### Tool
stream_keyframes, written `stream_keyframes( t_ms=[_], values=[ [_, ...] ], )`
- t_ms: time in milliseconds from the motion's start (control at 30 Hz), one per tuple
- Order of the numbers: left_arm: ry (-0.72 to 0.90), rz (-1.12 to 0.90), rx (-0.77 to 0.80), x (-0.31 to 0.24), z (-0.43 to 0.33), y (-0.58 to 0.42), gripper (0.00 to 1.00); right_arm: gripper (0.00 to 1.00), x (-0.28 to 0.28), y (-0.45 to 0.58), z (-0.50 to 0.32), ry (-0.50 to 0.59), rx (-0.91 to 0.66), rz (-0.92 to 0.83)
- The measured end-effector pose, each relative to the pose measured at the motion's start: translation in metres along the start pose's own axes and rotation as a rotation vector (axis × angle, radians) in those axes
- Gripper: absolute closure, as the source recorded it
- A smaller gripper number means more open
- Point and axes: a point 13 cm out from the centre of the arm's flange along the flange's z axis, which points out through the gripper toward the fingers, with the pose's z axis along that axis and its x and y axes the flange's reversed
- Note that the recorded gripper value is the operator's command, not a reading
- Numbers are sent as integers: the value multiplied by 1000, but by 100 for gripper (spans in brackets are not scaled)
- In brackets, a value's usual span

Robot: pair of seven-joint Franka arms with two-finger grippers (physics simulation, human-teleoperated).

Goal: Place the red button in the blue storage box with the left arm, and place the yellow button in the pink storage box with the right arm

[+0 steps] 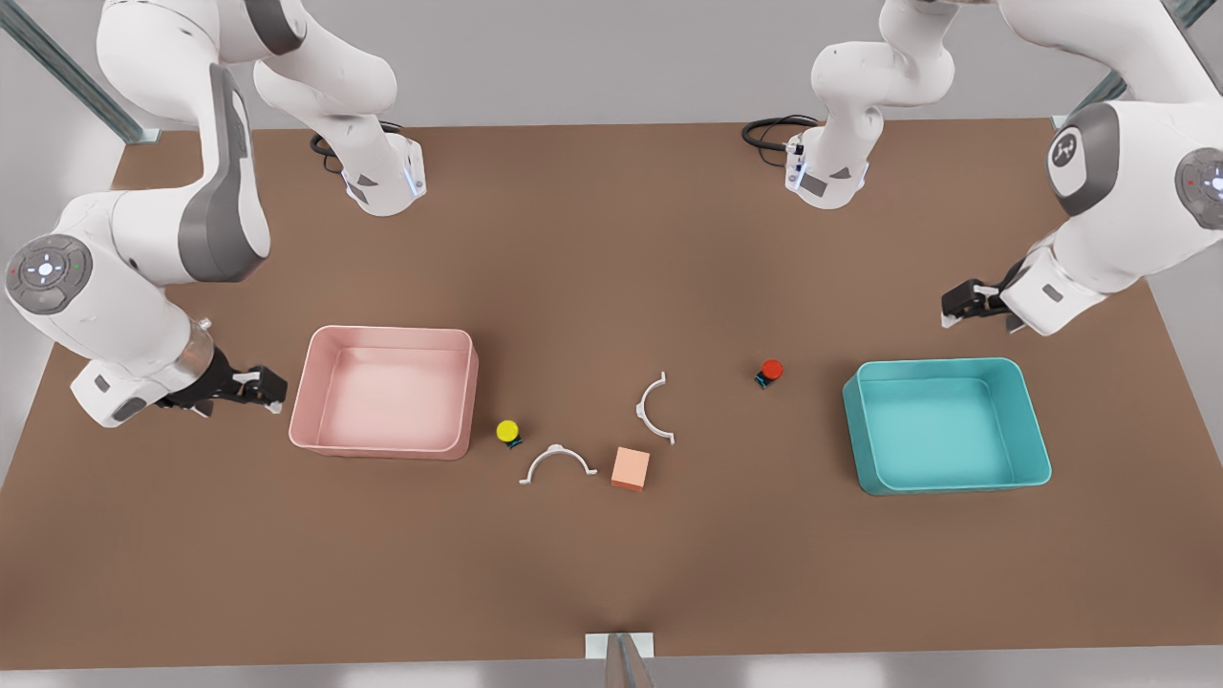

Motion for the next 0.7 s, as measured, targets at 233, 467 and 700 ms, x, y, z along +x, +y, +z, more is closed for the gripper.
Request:
stream_keyframes(
  t_ms=[233,467,700],
  values=[
    [133,318,-15,15,125,-186,0,0,21,101,62,56,-38,-117],
    [87,439,-8,40,268,-187,0,0,-11,262,160,51,-86,-267],
    [-70,540,-23,18,340,-176,0,0,62,324,210,128,-101,-479]
  ],
)
